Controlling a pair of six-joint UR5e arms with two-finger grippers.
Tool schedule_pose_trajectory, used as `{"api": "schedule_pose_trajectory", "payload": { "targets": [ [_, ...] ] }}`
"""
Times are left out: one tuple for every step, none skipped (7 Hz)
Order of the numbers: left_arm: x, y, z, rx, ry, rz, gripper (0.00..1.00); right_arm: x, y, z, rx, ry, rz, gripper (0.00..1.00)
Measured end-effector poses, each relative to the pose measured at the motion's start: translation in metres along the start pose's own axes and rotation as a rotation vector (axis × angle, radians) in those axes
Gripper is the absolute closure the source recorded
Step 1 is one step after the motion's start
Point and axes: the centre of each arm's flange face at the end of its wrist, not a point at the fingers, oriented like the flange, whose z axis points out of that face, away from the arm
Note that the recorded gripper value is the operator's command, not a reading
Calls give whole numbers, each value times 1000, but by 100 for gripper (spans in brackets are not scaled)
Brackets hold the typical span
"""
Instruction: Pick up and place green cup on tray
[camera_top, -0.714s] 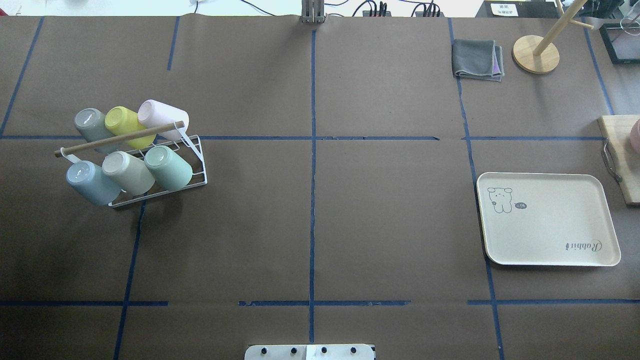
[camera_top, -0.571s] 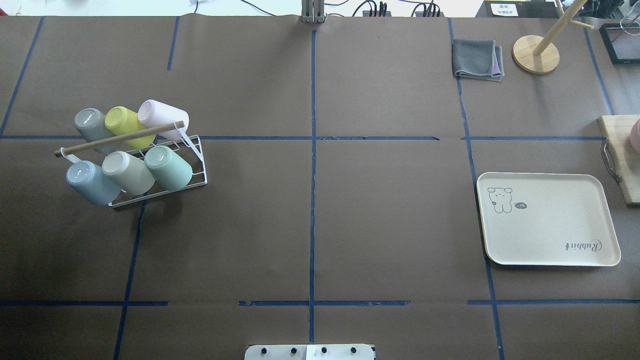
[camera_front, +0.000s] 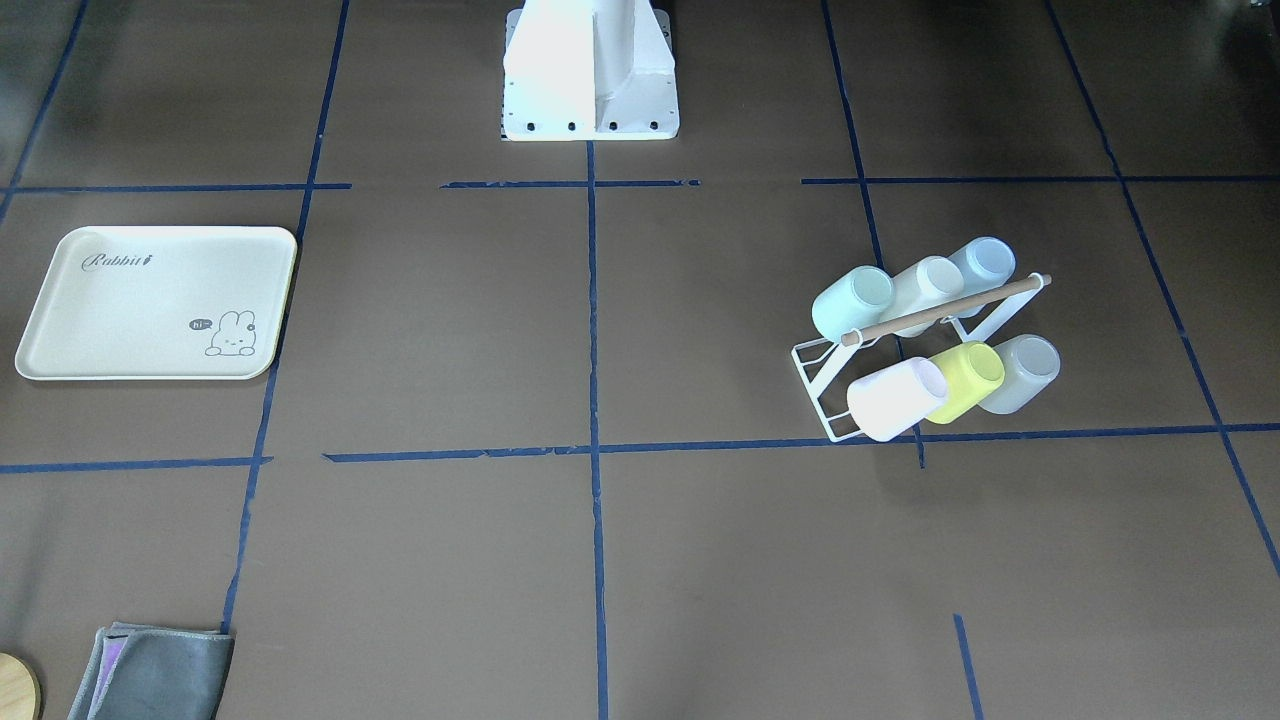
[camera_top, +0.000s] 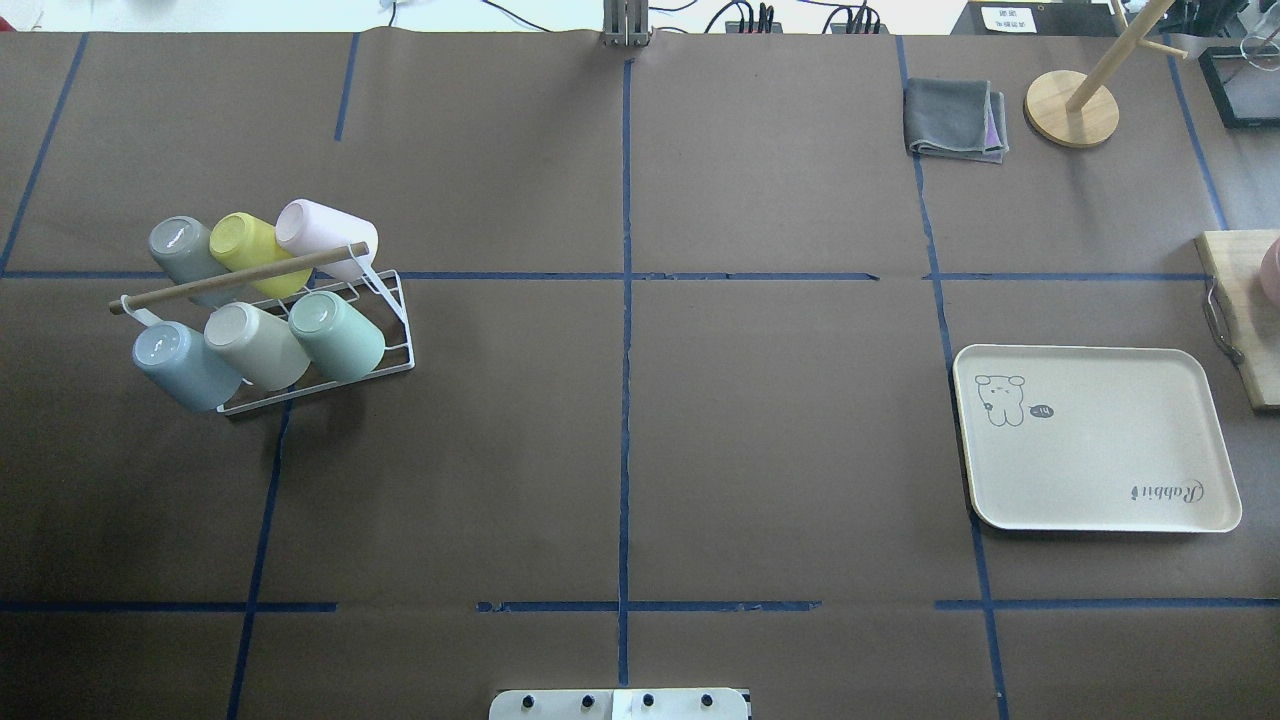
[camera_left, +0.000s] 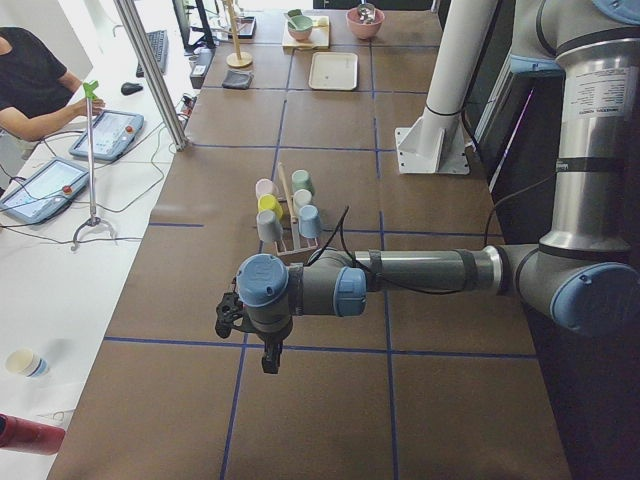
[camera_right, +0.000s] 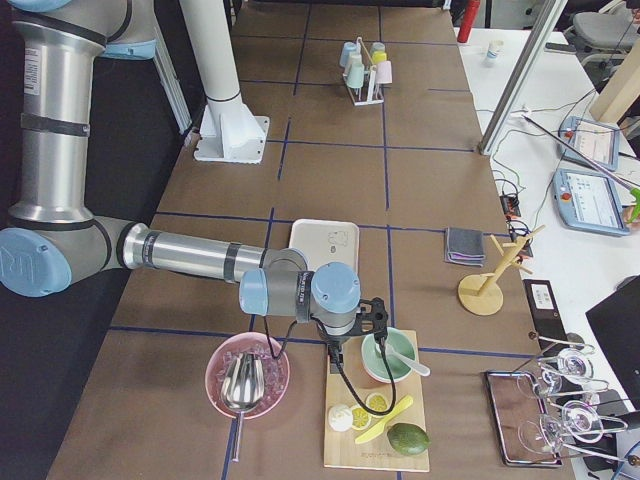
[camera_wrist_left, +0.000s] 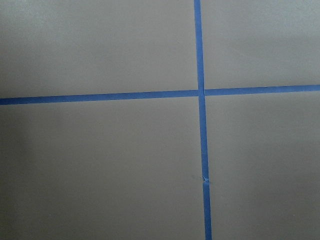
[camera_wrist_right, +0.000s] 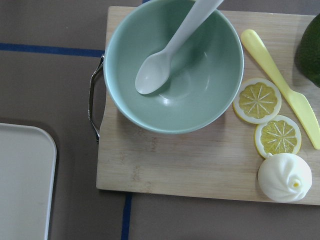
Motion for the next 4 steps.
{"api": "schedule_pose_trajectory", "payload": {
  "targets": [
    [0,0,0,0,0,0,0,0,0,-1,1,0,0,0],
    [0,0,0,1,0,1,0,-1,0,-1,2,1,-2,0],
    [0,0,0,1,0,1,0,-1,-1,-2,4,1,-4,0],
    [1,0,-1,1,0,1,0,-2,-1,-2,5,2,-5,0]
  ]
}}
